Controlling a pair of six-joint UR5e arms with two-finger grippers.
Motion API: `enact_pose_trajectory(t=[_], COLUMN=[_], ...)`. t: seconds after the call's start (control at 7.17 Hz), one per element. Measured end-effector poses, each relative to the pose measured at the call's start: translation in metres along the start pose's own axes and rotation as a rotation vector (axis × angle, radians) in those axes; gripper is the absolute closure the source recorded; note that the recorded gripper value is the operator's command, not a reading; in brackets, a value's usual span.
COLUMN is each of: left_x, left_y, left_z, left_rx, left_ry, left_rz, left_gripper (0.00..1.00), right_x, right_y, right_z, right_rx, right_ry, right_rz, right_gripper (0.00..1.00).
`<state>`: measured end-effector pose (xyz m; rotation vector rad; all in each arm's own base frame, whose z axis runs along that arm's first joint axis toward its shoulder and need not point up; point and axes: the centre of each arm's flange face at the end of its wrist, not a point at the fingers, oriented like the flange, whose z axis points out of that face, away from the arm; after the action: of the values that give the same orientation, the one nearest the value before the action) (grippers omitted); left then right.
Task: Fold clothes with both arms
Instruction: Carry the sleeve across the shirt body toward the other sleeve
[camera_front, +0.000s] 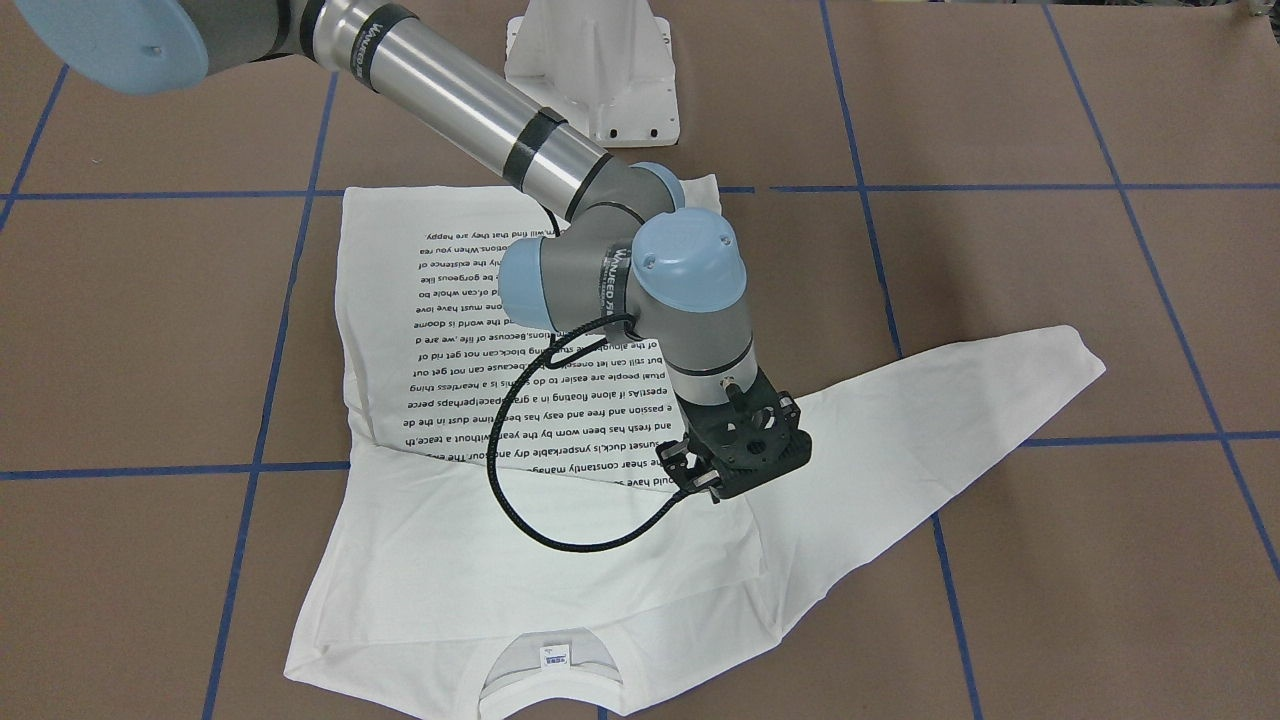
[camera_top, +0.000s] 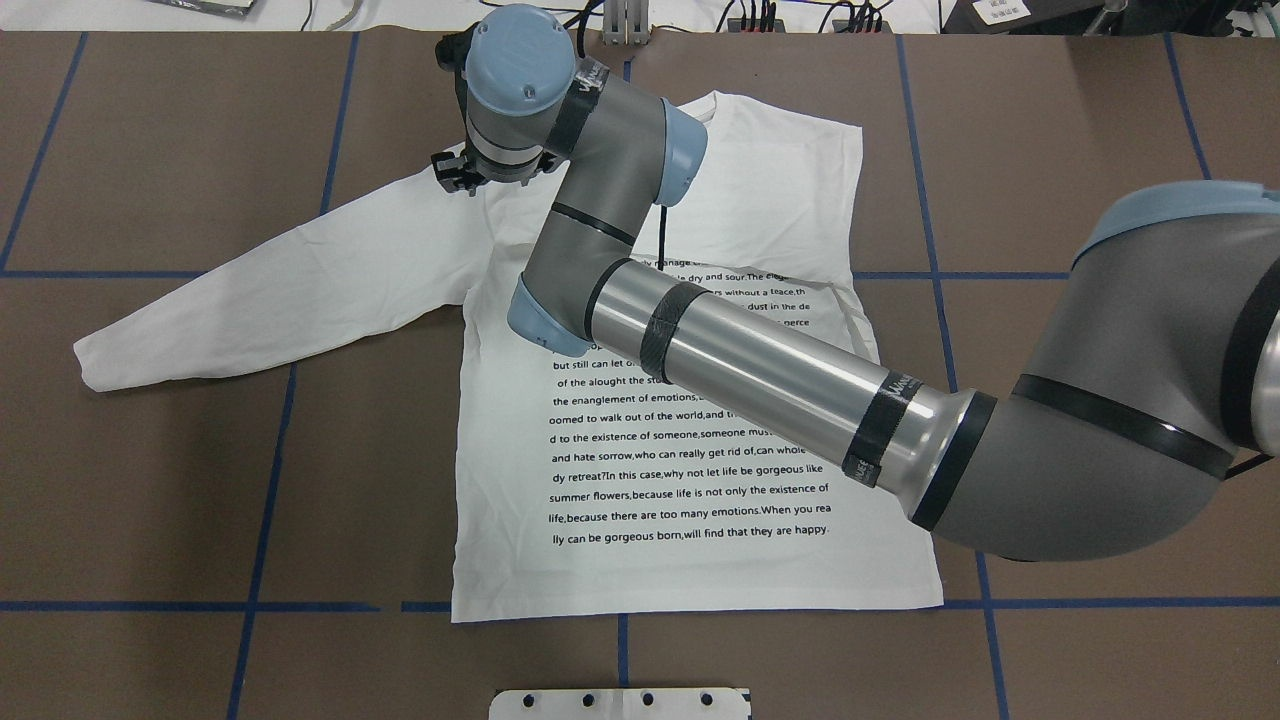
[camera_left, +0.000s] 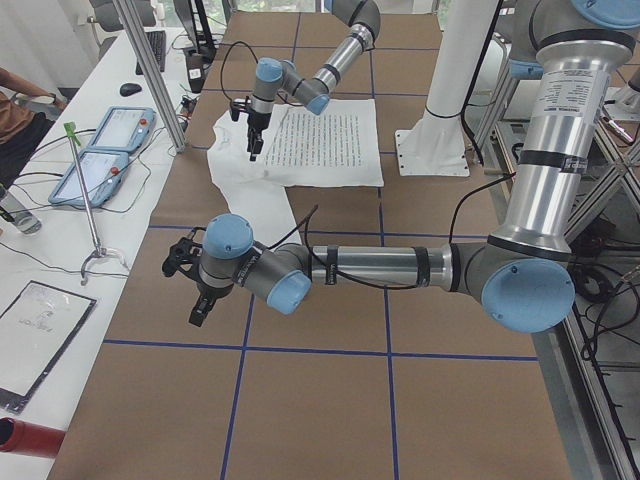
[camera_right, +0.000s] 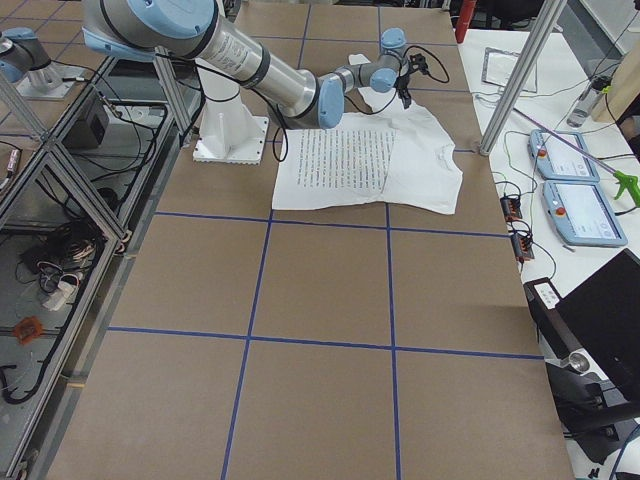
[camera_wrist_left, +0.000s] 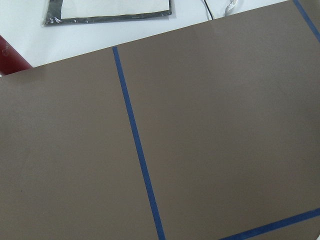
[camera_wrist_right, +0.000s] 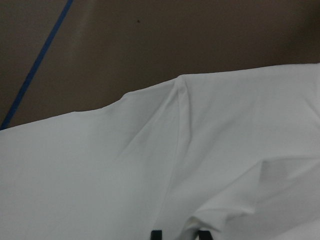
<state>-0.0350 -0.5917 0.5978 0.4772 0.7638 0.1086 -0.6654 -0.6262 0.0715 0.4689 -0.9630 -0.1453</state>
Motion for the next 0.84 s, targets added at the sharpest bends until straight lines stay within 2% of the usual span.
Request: enact_pose_trajectory(t=[0.28, 0.42, 0.7, 0.84], left_x=[-0.003, 0.005, 0.048, 0.071], left_y=[-0.007, -0.01, -0.006, -0.002], left_z=[0.006, 0.014, 0.048, 0.067], left_rx=[-0.003, -0.005, -0.023, -0.046], left_ry=[-0.011, -0.003, 0.046, 0.059], left_rz=[-0.013, -0.04, -0.129, -0.178], left_gripper=[0.01, 0.01, 0.01, 0.01], right_x=[0.001, 0.01, 0.053, 0.098], right_y=[-0.004, -0.009, -0.016, -0.013], right_z=[-0.004, -0.01, -0.035, -0.045], right_rx=[0.008, -0.001, -0.069, -0.115], right_ry=[0.002, 0.02, 0.132, 0.168], right_rz=[0.048, 0.081, 0.118, 0.14], right_gripper=[0.0, 0.0, 0.0, 0.0])
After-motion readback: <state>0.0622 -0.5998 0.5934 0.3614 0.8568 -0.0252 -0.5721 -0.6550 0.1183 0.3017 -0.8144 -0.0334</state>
